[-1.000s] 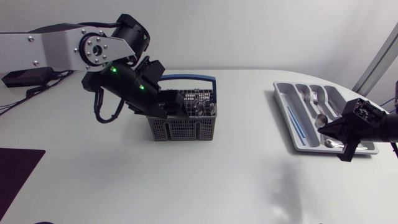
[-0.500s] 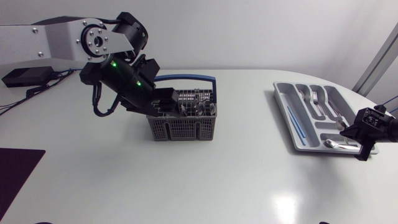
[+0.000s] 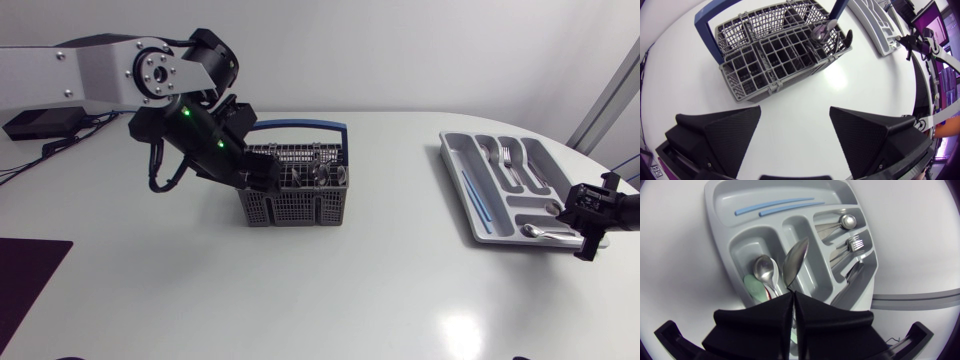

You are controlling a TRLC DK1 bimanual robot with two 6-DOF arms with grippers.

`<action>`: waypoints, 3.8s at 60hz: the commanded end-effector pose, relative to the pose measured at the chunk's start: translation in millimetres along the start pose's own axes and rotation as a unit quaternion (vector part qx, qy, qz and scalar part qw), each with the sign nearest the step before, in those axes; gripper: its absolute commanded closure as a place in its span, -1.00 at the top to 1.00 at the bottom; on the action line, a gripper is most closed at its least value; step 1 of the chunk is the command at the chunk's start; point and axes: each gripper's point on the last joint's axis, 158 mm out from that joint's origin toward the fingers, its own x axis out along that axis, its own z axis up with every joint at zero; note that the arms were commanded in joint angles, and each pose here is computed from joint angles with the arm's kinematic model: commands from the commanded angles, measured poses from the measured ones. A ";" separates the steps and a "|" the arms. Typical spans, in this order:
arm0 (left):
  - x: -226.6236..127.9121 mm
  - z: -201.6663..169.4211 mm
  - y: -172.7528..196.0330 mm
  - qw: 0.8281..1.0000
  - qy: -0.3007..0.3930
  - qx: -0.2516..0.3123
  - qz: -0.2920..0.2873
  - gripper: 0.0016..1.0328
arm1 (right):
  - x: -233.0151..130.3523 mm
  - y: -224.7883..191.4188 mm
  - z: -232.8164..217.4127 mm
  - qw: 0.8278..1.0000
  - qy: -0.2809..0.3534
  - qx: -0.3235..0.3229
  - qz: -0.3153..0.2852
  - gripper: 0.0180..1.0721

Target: Unload the cutlery basket into the drawer organizer.

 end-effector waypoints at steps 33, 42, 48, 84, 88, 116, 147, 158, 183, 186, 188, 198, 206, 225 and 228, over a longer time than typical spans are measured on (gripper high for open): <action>-10.0 13.5 -7.9 0.999 -0.019 -0.040 0.003 0.80 | -3.6 3.8 -14.0 0.999 0.024 0.021 -0.033 0.39; -10.1 17.7 -21.0 0.997 -0.023 -0.075 -0.005 0.80 | -13.3 7.1 -10.3 0.998 0.023 0.040 -0.036 0.39; -7.7 23.7 -23.6 0.994 -0.025 -0.105 -0.007 0.80 | -21.2 10.4 -3.1 0.998 0.019 0.054 -0.038 0.39; 22.1 50.3 -13.3 0.984 -0.029 -0.175 -0.012 0.65 | -61.3 45.6 88.3 0.994 -0.045 0.094 -0.025 0.44; 25.4 54.2 -12.4 0.984 -0.029 -0.175 -0.013 0.57 | -66.8 54.0 101.1 0.994 -0.054 0.097 -0.017 0.44; 42.2 63.0 -17.7 0.982 -0.024 -0.185 -0.032 0.40 | -108.0 118.2 202.0 0.990 -0.118 0.077 0.021 0.52; 46.0 69.7 -16.5 0.980 -0.032 -0.192 -0.045 -0.21 | -110.8 167.6 261.3 0.983 -0.152 0.073 0.074 0.52; 45.8 68.1 -21.1 0.977 -0.026 -0.202 -0.061 -0.21 | -111.1 174.4 269.1 0.982 -0.156 0.068 0.080 0.52; 40.7 60.0 -25.9 0.974 -0.008 -0.212 -0.076 -0.21 | -112.6 180.6 275.9 0.981 -0.160 0.065 0.086 0.52; 38.9 59.9 -24.8 0.974 -0.007 -0.214 -0.075 -0.21 | -112.3 181.1 275.5 0.981 -0.159 0.065 0.087 0.52; 37.4 60.5 -23.6 0.974 -0.007 -0.215 -0.074 -0.21 | -112.2 182.0 275.3 0.981 -0.159 0.065 0.088 0.52; 28.6 61.9 -20.1 0.972 0.001 -0.224 -0.070 -0.21 | -111.6 183.8 275.2 0.981 -0.158 0.064 0.090 0.52; 27.7 61.9 -20.3 0.971 0.012 -0.227 -0.067 -0.21 | -111.7 186.2 276.7 0.981 -0.158 0.061 0.092 0.52; 33.4 57.0 -22.4 0.970 0.038 -0.232 -0.063 -0.21 | -112.1 187.6 276.3 0.981 -0.158 0.060 0.092 0.52; 32.8 58.1 -21.8 0.970 0.038 -0.233 -0.063 -0.21 | -112.2 187.9 276.0 0.981 -0.158 0.059 0.092 0.52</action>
